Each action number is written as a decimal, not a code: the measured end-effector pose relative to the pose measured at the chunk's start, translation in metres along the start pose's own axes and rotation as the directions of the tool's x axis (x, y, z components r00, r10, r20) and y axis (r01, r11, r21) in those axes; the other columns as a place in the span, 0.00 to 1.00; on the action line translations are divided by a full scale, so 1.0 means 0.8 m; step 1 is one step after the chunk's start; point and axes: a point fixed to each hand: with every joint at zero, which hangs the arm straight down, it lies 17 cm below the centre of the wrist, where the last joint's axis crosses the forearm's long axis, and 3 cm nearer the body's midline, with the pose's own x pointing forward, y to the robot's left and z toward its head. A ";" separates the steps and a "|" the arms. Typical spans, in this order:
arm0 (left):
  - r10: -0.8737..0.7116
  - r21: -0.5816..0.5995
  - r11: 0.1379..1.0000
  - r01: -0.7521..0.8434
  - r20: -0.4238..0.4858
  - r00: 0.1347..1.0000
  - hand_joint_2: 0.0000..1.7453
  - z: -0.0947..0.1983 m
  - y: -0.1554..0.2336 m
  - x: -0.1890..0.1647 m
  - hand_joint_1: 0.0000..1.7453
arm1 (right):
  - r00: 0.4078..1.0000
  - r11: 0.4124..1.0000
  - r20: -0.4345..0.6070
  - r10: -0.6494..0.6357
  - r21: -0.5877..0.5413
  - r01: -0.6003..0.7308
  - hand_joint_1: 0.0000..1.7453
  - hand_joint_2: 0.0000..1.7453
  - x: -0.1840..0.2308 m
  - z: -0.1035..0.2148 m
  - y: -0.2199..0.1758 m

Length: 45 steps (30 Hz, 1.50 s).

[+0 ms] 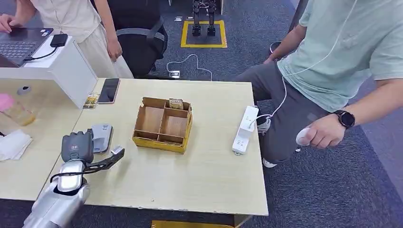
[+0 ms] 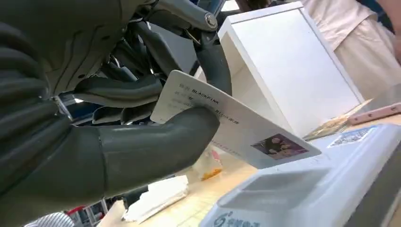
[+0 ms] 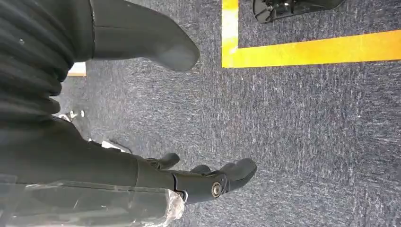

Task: Pass the card to the sensor for recognition and then transmit it.

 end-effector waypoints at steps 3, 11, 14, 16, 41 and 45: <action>0.001 -0.007 1.000 -0.001 0.011 1.000 1.00 0.003 -0.004 0.004 0.93 | 1.000 1.000 0.001 0.003 0.000 -0.003 0.00 1.00 0.000 0.000 0.000; -0.009 -0.051 0.999 0.011 0.039 0.999 1.00 0.014 -0.025 0.017 0.95 | 1.000 1.000 0.008 0.006 -0.001 -0.006 0.00 1.00 0.002 0.000 -0.001; -0.020 -0.077 0.997 0.025 0.064 0.998 1.00 0.022 -0.039 0.027 0.96 | 1.000 1.000 0.011 0.003 -0.002 -0.003 0.00 1.00 0.004 0.000 -0.001; -0.022 -0.087 0.996 0.028 0.072 0.997 1.00 0.026 -0.045 0.031 0.96 | 1.000 1.000 0.012 0.003 -0.003 -0.002 0.00 1.00 0.005 0.000 -0.002; -0.022 -0.137 0.990 0.037 0.108 0.994 1.00 0.036 -0.067 0.054 0.97 | 1.000 1.000 0.015 -0.010 -0.004 0.010 0.00 1.00 0.006 0.000 -0.001; -0.020 -0.133 0.990 0.035 0.108 0.994 1.00 0.035 -0.067 0.055 0.99 | 1.000 1.000 0.016 -0.011 -0.003 0.011 0.00 1.00 0.006 0.000 -0.001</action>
